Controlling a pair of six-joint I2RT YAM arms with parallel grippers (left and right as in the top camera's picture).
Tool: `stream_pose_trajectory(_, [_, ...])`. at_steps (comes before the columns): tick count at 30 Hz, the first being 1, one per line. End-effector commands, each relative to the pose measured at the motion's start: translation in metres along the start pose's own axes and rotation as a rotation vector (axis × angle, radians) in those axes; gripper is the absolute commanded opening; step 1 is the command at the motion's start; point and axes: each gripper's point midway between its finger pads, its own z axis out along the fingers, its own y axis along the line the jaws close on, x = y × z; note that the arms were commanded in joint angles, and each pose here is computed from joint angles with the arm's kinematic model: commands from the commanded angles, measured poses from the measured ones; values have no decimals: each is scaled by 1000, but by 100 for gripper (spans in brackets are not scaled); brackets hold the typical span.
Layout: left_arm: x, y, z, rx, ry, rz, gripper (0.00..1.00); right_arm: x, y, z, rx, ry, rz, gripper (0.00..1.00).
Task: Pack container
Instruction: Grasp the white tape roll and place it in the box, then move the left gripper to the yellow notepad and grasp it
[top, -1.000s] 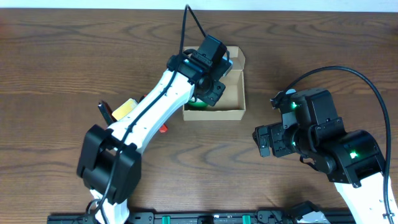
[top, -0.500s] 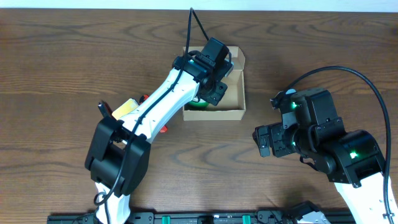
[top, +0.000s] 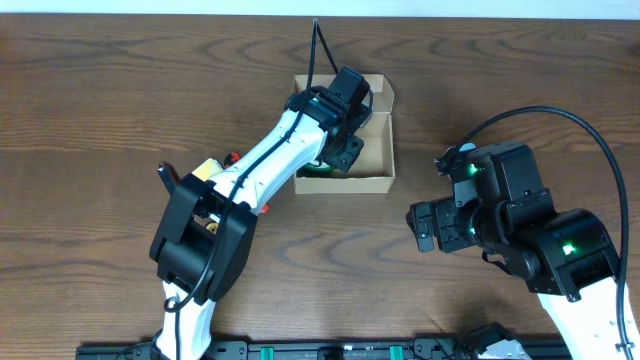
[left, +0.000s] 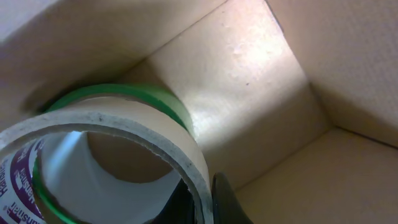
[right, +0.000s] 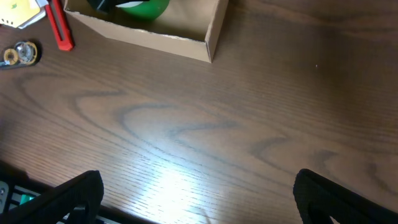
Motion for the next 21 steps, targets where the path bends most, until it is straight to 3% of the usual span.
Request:
stream_pose_trajectory(1, [6, 4, 7, -28, 22, -14, 26, 0, 2, 0, -7, 0, -16, 99])
stream_pose_trajectory(5, [6, 4, 7, -27, 22, -14, 32, 0, 2, 0, -7, 0, -16, 99])
stream_pose_trajectory(11, [-10, 2, -17, -31, -33, -7, 33, 0, 2, 0, -7, 0, -16, 99])
stream_pose_trajectory(16, [-36, 0, -73, -60, -150, 4, 32, 0, 2, 0, -7, 0, -16, 99])
stream_pose_trajectory(21, [-35, 20, -142, -219, -233, -11, 32, 0, 2, 0, -7, 1, -16, 99])
